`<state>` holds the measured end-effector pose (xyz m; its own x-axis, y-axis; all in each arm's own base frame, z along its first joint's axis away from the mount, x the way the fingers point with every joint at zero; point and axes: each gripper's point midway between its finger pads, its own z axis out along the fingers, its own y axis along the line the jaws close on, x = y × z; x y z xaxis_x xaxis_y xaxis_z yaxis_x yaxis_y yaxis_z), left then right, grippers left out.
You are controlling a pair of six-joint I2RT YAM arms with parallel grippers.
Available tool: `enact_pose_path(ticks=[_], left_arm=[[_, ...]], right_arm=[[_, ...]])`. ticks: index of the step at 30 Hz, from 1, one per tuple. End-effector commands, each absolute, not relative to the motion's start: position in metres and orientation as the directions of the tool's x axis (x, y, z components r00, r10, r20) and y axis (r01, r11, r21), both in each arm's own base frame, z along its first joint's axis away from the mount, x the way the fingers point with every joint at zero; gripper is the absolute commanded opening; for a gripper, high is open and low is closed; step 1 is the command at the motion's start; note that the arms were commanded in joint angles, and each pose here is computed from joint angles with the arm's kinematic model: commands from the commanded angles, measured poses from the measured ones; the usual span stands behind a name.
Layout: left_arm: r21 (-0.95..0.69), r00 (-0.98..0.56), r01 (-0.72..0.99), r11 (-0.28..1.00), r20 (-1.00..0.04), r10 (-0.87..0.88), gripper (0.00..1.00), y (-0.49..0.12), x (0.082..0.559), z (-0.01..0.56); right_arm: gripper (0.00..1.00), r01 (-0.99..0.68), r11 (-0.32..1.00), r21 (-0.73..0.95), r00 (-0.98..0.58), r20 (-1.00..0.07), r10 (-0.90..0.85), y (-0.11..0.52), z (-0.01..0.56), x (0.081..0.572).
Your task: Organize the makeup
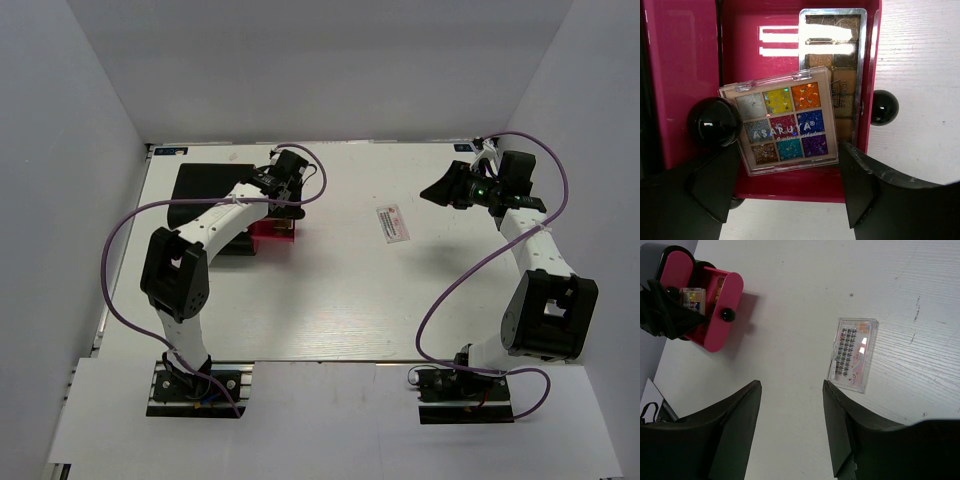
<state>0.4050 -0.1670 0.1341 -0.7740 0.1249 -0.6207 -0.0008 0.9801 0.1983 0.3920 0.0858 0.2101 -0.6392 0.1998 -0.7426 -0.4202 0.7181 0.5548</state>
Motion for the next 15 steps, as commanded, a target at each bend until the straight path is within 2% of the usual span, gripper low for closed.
enact_pose_path(ticks=[1, 4, 13, 15], left_arm=[[0.204, -0.761, -0.019, 0.979, -0.638, 0.118, 0.69, -0.163, 0.406, 0.141], [0.192, -0.759, -0.014, 0.981, -0.641, 0.115, 0.75, -0.165, 0.406, 0.143], [0.141, -0.750, 0.013, 0.990, -0.653, 0.102, 0.80, -0.174, 0.405, 0.154], [0.134, -0.749, 0.016, 0.991, -0.655, 0.101, 0.84, -0.175, 0.405, 0.155]], right_arm=[[0.58, -0.440, 0.704, 0.557, -0.637, -0.747, 0.192, 0.089, 0.211, 0.391], [0.59, -0.443, 0.704, 0.555, -0.635, -0.748, 0.191, 0.090, 0.213, 0.391], [0.59, -0.444, 0.703, 0.555, -0.635, -0.748, 0.190, 0.090, 0.212, 0.390], [0.59, -0.440, 0.703, 0.558, -0.638, -0.746, 0.192, 0.090, 0.212, 0.390]])
